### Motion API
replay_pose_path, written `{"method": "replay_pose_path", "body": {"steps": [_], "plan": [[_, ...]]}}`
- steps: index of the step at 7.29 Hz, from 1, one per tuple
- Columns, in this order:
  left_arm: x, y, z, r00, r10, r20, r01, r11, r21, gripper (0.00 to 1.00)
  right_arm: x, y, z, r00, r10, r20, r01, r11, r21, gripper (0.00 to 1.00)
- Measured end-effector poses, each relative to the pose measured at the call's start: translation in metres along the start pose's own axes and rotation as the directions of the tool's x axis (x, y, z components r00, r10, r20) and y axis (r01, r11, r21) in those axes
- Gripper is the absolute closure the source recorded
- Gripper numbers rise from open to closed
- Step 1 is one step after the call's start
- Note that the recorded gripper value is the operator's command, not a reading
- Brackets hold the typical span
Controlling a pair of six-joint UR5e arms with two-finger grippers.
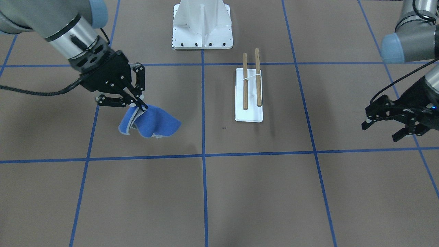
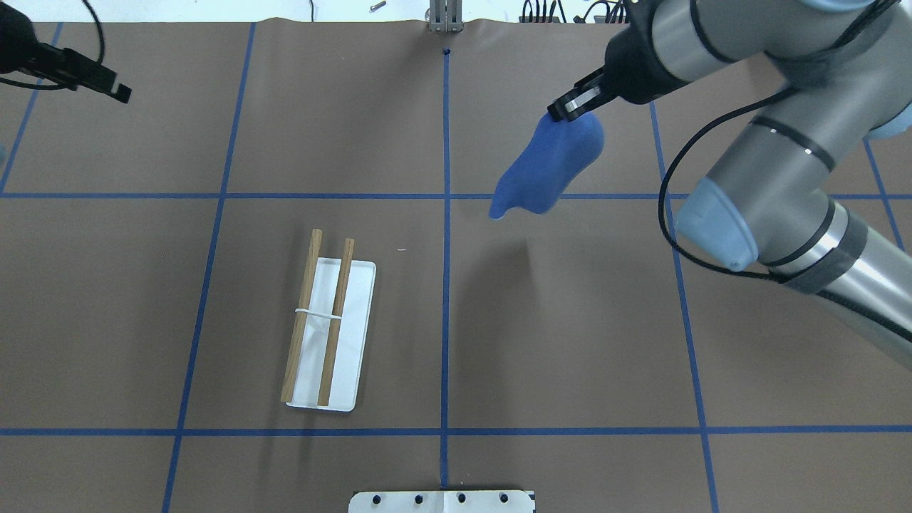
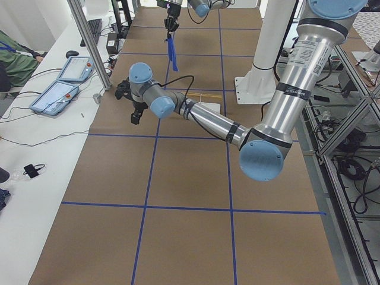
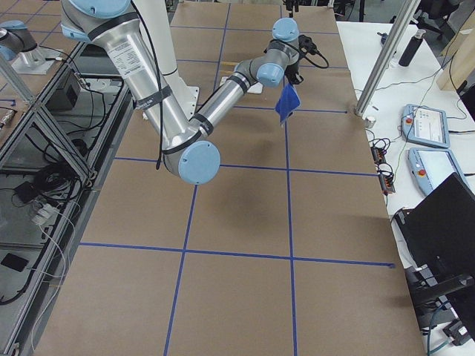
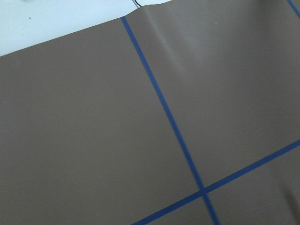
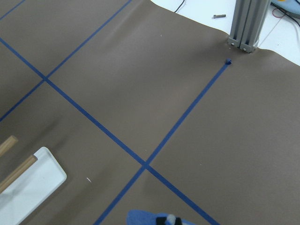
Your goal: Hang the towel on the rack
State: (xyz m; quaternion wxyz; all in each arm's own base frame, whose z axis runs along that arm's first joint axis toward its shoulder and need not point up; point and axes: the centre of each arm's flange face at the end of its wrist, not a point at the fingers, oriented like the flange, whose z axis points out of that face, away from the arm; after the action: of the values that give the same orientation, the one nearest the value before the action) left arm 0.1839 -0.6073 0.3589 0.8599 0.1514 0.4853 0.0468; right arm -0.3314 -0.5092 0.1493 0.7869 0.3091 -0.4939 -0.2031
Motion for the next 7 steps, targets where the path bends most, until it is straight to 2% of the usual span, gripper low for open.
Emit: {"method": "replay_pose_path", "body": {"steps": [1, 2, 3, 4, 5, 6, 7], "plan": [[0.038, -0.007, 0.013, 0.985, -0.172, -0.031, 0.171, 0.985, -0.015, 0.02, -0.025, -0.008, 0.001, 0.999, 0.042, 0.001, -0.042, 0.998, 0.037, 1.0], [0.068, -0.013, 0.018, 0.942, -0.332, -0.052, 0.331, 0.943, -0.03, 0.02, -0.038, -0.017, -0.002, 0.996, 0.085, -0.002, -0.085, 0.994, 0.072, 1.0], [0.097, -0.017, 0.02, 0.867, -0.492, -0.074, 0.49, 0.87, -0.051, 0.02, -0.046, -0.027, -0.005, 0.992, 0.128, -0.011, -0.126, 0.986, 0.108, 1.0], [0.124, -0.018, 0.023, 0.77, -0.631, -0.097, 0.626, 0.776, -0.08, 0.02, -0.052, -0.035, -0.008, 0.986, 0.165, -0.018, -0.161, 0.977, 0.14, 1.0], [0.147, -0.021, 0.023, 0.636, -0.763, -0.112, 0.754, 0.646, -0.117, 0.02, -0.057, -0.041, -0.01, 0.98, 0.197, -0.026, -0.19, 0.967, 0.171, 1.0], [0.167, -0.026, 0.022, 0.476, -0.872, -0.117, 0.858, 0.489, -0.159, 0.03, -0.062, -0.047, -0.011, 0.973, 0.227, -0.035, -0.216, 0.955, 0.202, 1.0], [0.185, -0.031, 0.026, 0.328, -0.937, -0.117, 0.915, 0.346, -0.207, 0.04, -0.067, -0.053, -0.011, 0.966, 0.253, -0.042, -0.237, 0.943, 0.233, 1.0]]}}
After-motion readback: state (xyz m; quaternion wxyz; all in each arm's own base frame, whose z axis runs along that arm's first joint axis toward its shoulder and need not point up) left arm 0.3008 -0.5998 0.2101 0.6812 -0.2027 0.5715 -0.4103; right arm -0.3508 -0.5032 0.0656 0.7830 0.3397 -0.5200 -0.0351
